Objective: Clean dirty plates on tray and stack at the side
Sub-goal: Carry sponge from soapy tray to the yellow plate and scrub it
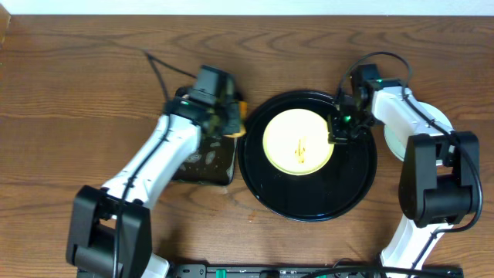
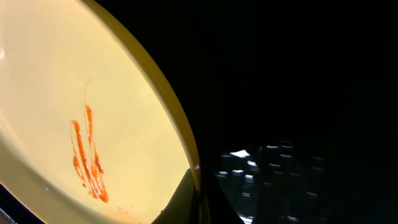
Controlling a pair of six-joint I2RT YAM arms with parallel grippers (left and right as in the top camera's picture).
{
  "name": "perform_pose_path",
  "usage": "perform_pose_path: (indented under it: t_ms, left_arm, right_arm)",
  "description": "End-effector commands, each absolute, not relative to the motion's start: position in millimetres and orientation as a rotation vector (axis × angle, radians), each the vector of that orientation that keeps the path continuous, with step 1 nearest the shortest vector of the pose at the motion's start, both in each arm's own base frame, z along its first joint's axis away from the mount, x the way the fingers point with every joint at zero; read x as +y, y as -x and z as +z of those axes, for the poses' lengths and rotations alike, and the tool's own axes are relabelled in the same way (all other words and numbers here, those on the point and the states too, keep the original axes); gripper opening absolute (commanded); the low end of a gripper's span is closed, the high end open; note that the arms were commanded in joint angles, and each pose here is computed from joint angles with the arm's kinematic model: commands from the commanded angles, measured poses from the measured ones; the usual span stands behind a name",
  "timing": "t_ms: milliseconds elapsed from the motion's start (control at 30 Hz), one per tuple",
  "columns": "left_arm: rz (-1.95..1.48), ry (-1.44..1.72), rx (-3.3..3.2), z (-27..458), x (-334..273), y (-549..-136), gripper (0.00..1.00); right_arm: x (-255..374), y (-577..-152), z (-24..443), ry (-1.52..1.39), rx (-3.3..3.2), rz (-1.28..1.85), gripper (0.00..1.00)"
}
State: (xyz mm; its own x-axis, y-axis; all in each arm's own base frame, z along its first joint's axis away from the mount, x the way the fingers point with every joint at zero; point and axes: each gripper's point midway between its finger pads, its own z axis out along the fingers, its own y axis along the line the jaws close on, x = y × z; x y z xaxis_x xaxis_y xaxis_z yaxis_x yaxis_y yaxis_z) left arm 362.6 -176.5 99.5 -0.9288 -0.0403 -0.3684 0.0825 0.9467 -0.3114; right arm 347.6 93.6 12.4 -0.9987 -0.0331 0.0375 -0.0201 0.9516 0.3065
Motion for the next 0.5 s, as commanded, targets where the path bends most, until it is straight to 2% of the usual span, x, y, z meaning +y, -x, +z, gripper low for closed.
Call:
perform_pose_path:
  t_ms: [0,200,467]
  left_arm:
    - [-0.555,-0.223,2.702,96,-227,-348,0.08]
    - [-0.625,-0.274,2.723,72,-282,-331,0.07]
    - [-0.694,-0.222,2.755,53,-320,-314,0.07]
  right_arm:
    - [107,-345,21,-0.123,-3.076,-0.493,0.01]
    - [111,-342,21,-0.113,-3.064,-0.488,0.01]
    - [111,-341,21,-0.117,-3.062,-0.486,0.01]
